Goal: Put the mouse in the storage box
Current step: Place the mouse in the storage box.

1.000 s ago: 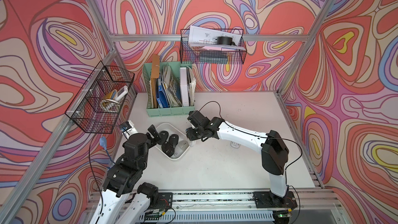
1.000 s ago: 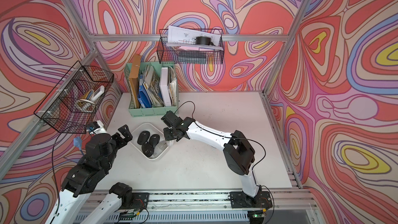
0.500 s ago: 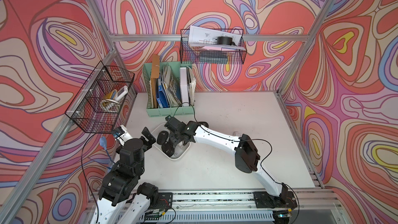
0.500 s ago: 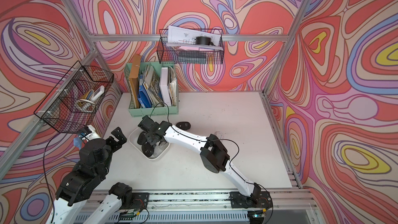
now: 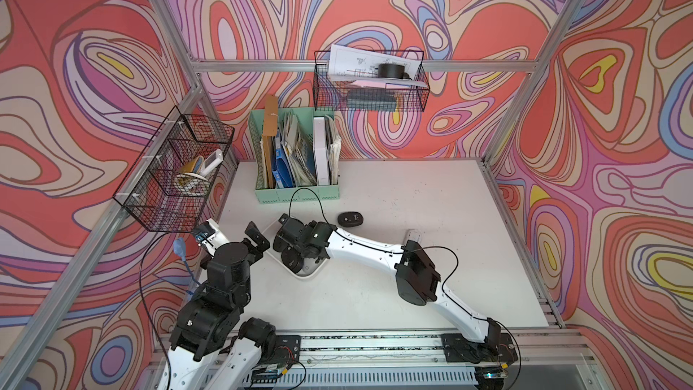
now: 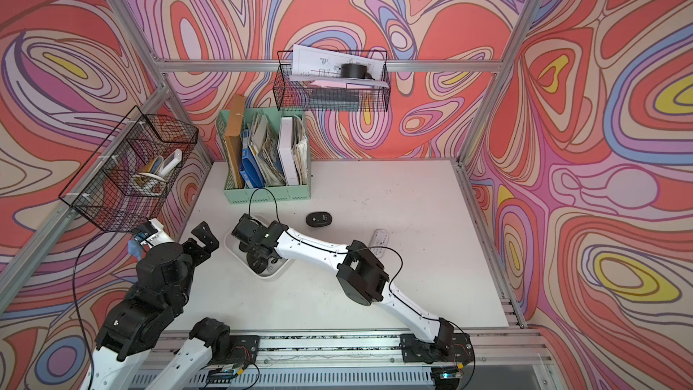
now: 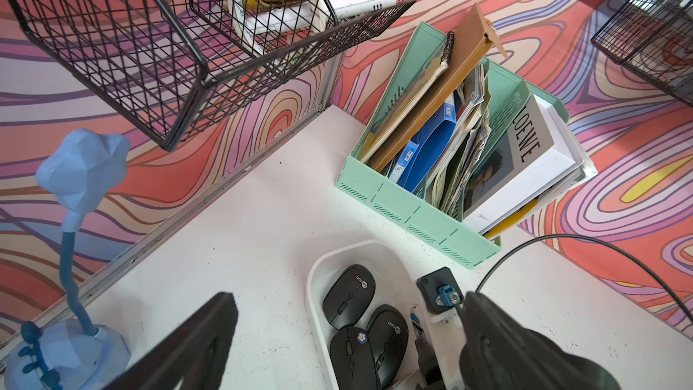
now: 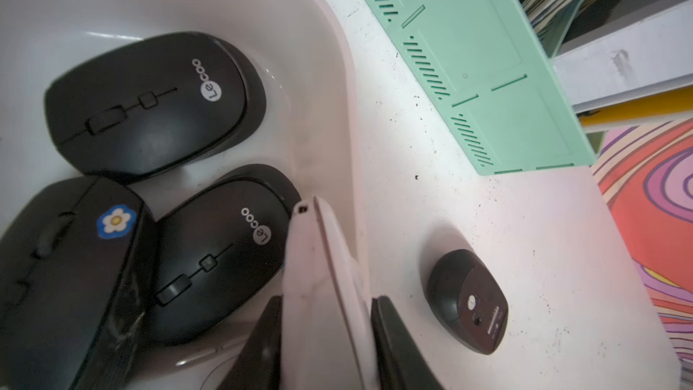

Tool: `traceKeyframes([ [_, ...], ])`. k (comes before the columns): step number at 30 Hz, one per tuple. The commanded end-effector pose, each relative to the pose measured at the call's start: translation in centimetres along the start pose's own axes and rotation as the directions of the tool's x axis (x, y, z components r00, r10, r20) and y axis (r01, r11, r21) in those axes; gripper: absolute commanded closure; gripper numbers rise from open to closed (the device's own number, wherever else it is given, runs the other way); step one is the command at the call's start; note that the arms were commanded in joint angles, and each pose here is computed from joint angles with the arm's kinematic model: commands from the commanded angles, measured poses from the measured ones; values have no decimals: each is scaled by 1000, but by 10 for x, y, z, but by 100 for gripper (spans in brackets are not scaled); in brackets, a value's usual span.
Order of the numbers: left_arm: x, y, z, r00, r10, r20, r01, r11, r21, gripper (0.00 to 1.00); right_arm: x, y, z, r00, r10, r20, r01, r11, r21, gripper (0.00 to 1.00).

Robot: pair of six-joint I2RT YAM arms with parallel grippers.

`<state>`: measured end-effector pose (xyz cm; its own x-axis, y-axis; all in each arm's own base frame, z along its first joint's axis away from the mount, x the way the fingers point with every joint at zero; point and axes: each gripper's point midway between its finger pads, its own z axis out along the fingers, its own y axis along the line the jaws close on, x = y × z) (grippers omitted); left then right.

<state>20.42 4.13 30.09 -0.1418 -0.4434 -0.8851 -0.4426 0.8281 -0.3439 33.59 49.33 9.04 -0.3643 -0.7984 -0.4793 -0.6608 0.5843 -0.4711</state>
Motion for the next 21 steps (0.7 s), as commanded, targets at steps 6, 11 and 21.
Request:
traceKeyframes([
  [6,-1,5,-1,1000,10,4,-10,1000,-19,1,1,25,10,991,-133,-3,133,988,76,66],
  [11,1,4,1,1000,14,-9,-15,1000,-24,1,-4,42,-3,992,-128,19,128,991,30,46],
  [21,3,1,3,1000,21,-16,-21,1000,-18,1,-29,37,-51,994,55,92,-42,990,-137,34],
])
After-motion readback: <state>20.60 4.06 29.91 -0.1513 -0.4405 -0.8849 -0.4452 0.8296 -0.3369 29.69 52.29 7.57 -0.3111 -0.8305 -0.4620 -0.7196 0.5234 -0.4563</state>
